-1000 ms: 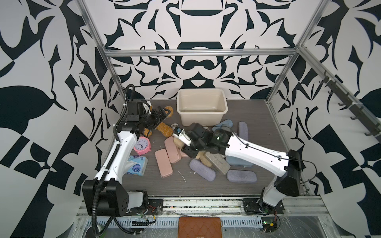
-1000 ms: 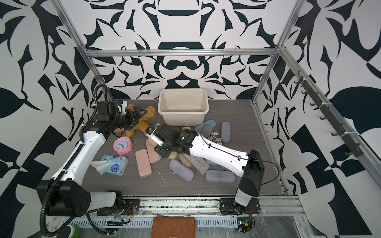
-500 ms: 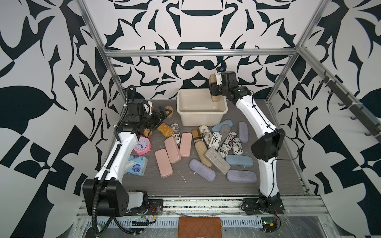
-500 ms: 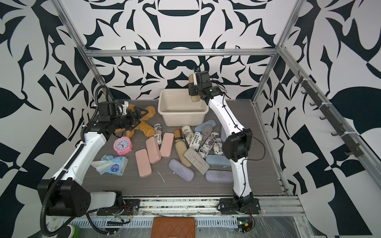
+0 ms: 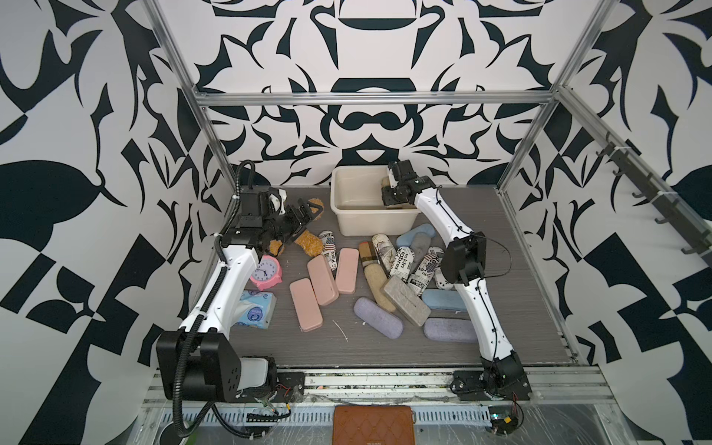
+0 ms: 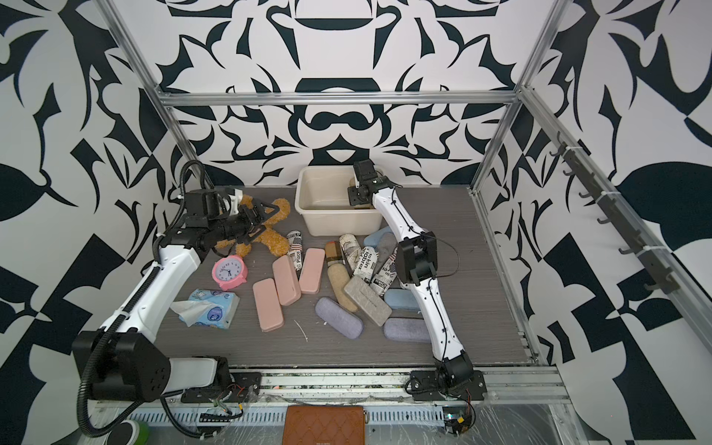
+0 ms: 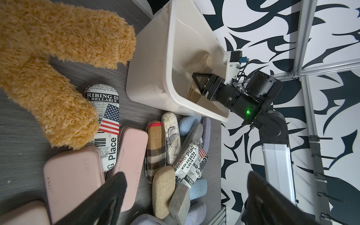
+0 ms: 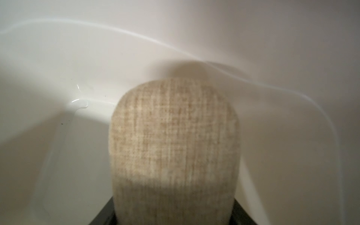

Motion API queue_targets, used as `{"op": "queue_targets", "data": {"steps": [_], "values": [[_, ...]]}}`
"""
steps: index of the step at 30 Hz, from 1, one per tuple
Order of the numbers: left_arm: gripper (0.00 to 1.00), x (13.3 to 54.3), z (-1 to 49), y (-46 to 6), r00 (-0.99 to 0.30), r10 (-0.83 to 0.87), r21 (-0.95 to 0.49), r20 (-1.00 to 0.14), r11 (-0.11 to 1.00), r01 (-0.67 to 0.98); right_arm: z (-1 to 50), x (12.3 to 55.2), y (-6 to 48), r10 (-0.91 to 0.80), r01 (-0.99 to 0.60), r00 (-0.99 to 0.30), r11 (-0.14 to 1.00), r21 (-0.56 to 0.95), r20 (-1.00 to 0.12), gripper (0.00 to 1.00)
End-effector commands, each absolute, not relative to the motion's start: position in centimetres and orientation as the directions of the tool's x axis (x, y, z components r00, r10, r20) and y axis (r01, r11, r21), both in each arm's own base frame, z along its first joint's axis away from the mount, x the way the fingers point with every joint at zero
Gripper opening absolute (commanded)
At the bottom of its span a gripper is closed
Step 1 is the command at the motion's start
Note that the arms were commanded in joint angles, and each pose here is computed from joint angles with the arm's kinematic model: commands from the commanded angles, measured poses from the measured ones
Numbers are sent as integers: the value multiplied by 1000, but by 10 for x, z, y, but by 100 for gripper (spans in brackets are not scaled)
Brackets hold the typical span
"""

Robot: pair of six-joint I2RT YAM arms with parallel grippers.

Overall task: Put the glasses cases into the storage boxes
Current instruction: Place the glasses case in the storage box.

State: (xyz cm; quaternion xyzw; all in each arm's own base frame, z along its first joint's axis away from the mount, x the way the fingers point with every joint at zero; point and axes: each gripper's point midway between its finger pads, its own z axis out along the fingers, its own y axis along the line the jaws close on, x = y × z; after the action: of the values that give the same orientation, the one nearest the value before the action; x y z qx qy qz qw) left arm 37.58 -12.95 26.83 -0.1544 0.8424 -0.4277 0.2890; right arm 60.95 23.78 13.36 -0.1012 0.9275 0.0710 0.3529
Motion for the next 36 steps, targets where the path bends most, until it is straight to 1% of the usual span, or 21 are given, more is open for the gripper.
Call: {"op": "queue_targets", "data": {"steps": [1,4,6,9,11,12,15,17,23,25,27,31,32,33,34,36], "values": [[100,376,265,-129,-788,-513,-816,-341,577,-23,192,612,232,-92,-205,-660,977,60,-745,42],[100,376,263,-128,-787,-515,-816,-338,578,-28,195,608,227,-91,-187,-668,981,49,-738,52],[100,376,262,-129,-790,-514,-817,-333,575,-29,203,607,224,-86,-179,-662,983,45,-745,57],[100,376,264,-129,-790,-513,-818,-335,574,-26,221,604,224,-84,-185,-640,982,47,-764,61],[100,375,263,-129,-790,-514,-818,-335,575,-27,227,603,225,-84,-190,-631,981,49,-771,66],[100,375,264,-129,-789,-514,-818,-336,575,-26,246,600,224,-76,-193,-609,980,55,-790,68],[100,375,266,-130,-791,-510,-821,-338,571,-18,257,595,224,-80,-198,-599,979,51,-797,70],[100,375,265,-130,-791,-512,-821,-335,571,-21,260,593,224,-88,-201,-597,979,42,-798,74],[100,375,264,-131,-794,-510,-824,-330,566,-21,246,588,231,-121,-227,-622,973,30,-773,75],[100,375,264,-131,-794,-510,-824,-329,566,-22,251,583,237,-136,-243,-613,970,22,-778,74],[100,375,263,-131,-795,-510,-824,-328,566,-23,271,574,246,-157,-266,-577,964,2,-801,74],[100,375,264,-131,-795,-510,-825,-330,565,-20,327,533,271,-209,-327,-489,944,-44,-847,71],[100,375,265,-131,-793,-510,-824,-332,566,-19,340,521,273,-227,-310,-455,947,-86,-861,71],[100,374,266,-131,-792,-509,-824,-337,566,-14,354,506,282,-251,-329,-414,937,-113,-875,71],[100,374,266,-131,-792,-510,-824,-337,566,-13,365,493,289,-268,-343,-380,930,-134,-885,71],[100,374,266,-131,-791,-510,-824,-338,566,-13,372,461,303,-313,-381,-361,909,-167,-879,71]]}}
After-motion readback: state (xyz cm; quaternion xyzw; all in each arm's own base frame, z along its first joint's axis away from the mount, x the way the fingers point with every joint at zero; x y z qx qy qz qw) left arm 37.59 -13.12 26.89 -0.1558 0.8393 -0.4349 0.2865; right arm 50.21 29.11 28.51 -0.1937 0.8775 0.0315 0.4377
